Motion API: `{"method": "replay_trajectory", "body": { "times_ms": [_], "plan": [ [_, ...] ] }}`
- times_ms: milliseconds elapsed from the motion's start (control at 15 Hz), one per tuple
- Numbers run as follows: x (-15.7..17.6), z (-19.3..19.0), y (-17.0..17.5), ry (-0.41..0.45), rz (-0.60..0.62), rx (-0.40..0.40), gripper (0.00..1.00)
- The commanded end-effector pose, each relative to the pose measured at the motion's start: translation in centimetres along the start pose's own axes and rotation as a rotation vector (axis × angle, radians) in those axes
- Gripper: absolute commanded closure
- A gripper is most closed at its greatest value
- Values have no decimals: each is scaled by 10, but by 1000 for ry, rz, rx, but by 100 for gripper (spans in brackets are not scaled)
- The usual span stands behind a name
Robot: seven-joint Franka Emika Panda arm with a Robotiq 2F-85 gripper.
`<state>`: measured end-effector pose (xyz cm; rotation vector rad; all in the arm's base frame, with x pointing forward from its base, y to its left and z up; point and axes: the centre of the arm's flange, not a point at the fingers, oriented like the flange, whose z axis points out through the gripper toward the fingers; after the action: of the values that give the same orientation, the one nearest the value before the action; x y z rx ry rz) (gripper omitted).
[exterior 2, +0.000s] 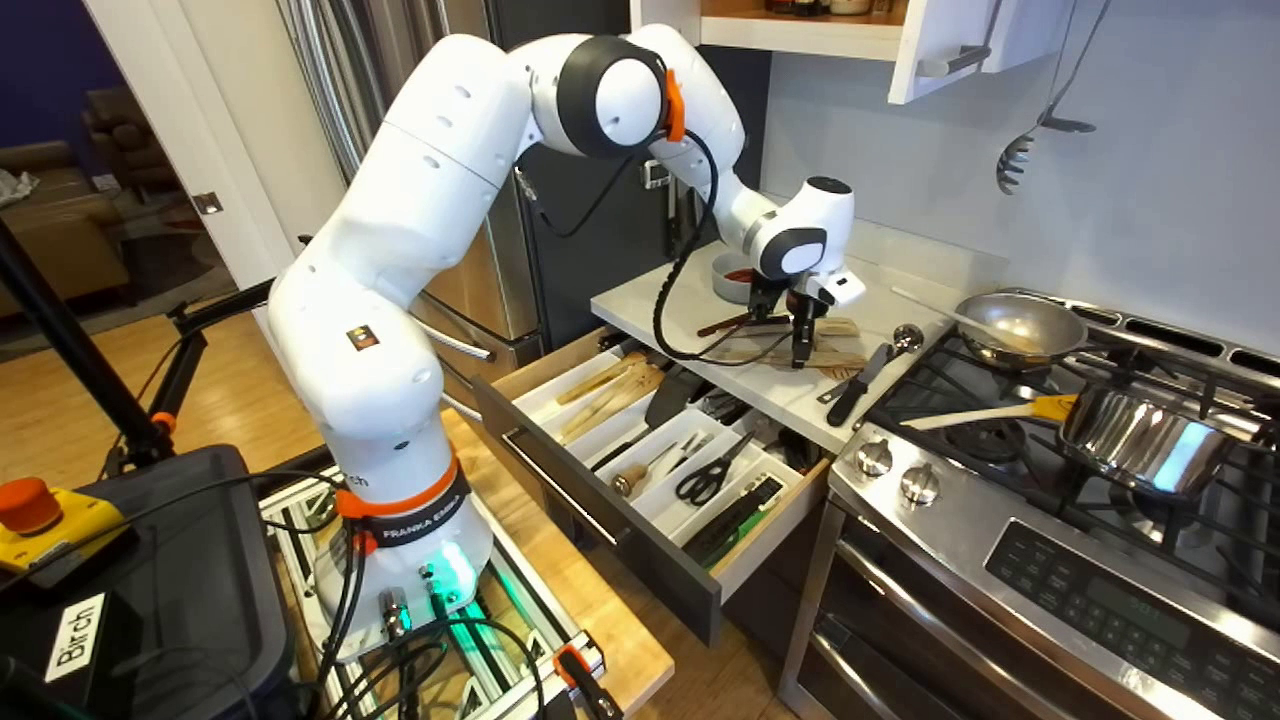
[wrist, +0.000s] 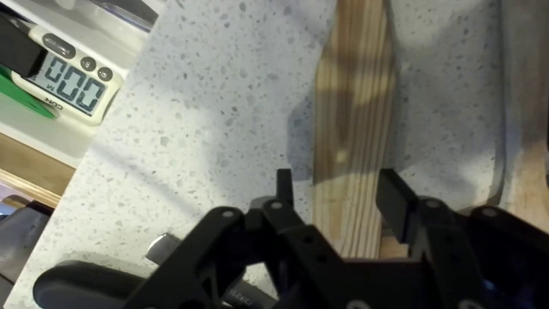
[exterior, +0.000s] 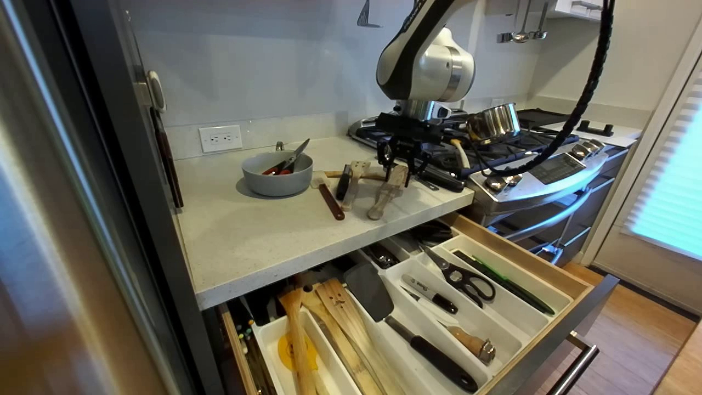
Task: Put the wooden spurtle in the drawer
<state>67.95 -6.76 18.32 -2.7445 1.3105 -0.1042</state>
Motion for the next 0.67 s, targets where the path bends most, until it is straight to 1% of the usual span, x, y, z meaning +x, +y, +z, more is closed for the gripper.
{"method": "replay_trajectory", "body": {
  "times_ms": [0, 67, 133, 200, 267, 400, 533, 600],
  "plan": [
    [18, 12, -10, -33, 25, -19, 61],
    [20, 12, -11, -33, 25, -19, 61],
    [22, 11, -13, -36, 24, -22, 52],
    [23, 12, -14, -38, 23, -25, 45],
    [24, 11, -15, -41, 23, -28, 41],
    [22, 11, -16, -44, 20, -31, 15],
    [22, 9, -18, -43, 18, -31, 9],
    [22, 9, -19, -42, 17, -32, 14]
  ]
}}
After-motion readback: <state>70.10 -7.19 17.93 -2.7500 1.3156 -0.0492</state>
